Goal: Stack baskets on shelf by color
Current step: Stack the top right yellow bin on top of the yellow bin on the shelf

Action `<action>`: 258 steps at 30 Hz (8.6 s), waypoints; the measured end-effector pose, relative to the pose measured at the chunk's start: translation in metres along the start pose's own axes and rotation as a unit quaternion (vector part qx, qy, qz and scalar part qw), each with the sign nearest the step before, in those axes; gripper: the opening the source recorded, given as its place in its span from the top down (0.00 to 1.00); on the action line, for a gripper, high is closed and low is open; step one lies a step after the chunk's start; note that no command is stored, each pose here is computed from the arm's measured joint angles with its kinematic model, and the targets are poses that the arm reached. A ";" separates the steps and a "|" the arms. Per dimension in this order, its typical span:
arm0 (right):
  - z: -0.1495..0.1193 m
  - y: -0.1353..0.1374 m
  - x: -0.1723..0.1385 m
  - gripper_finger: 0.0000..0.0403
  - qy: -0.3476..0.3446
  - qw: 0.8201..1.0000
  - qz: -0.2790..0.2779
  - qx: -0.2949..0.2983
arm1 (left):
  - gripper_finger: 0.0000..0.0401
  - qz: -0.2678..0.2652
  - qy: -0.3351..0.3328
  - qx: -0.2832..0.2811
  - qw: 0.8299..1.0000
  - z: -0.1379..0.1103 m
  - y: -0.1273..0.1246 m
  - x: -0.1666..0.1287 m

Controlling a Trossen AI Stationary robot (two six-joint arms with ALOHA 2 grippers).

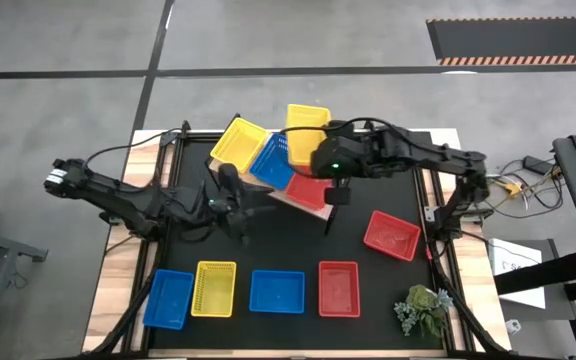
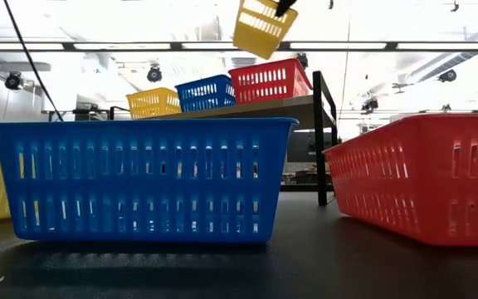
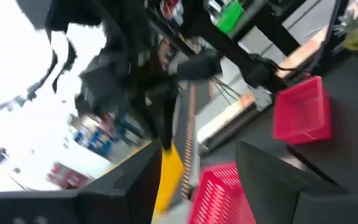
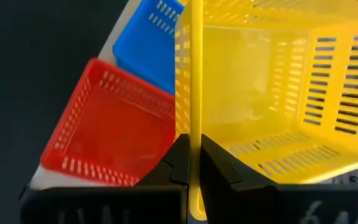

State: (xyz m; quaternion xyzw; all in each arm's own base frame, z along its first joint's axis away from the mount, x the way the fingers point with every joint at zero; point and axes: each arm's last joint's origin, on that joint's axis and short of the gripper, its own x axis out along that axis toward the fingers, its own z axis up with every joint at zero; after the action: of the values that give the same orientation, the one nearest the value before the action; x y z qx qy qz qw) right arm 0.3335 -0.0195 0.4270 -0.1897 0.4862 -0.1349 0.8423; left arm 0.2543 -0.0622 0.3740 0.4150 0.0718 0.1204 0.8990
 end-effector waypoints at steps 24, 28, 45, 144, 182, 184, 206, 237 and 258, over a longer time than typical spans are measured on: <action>0.024 0.004 0.021 0.98 0.006 1.000 0.014 -0.017 | 0.60 0.041 0.080 0.066 0.994 -0.052 0.011 0.062; 0.025 0.008 0.020 0.98 0.002 0.999 0.017 -0.045 | 0.63 0.043 0.081 0.064 0.994 -0.054 0.012 0.063; 0.035 0.025 0.029 0.98 0.002 0.996 -0.003 -0.086 | 0.82 0.029 0.105 0.047 0.993 -0.064 0.011 0.064; -0.140 0.105 -0.001 0.66 -0.373 0.900 0.219 0.046 | 1.00 -0.312 0.150 -0.036 0.938 -0.173 0.139 -0.041; -0.140 0.105 -0.001 0.66 -0.372 0.901 0.219 0.047 | 0.89 -0.307 0.183 -0.060 0.932 -0.187 0.128 -0.036; -0.140 0.105 -0.001 0.66 -0.372 0.901 0.219 0.047 | 0.87 -0.303 0.182 -0.061 0.933 -0.187 0.128 -0.036; -0.140 0.105 -0.001 0.66 -0.372 0.901 0.218 0.047 | 0.87 -0.245 0.132 -0.157 0.948 -0.164 0.131 -0.048; -0.140 0.105 -0.001 0.66 -0.370 0.902 0.216 0.053 | 1.00 -0.193 0.245 -0.276 0.909 -0.194 0.083 -0.011; -0.140 0.105 0.000 0.66 -0.368 0.902 0.219 0.059 | 1.00 -0.178 0.271 -0.264 0.909 -0.188 0.088 -0.018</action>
State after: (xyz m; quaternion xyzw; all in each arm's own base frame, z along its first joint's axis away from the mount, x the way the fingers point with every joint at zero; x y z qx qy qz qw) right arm 0.2162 0.0481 0.3163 -0.0645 0.1619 0.1036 0.9792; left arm 0.1799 0.1251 0.3206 0.0943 0.3506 0.0811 0.9282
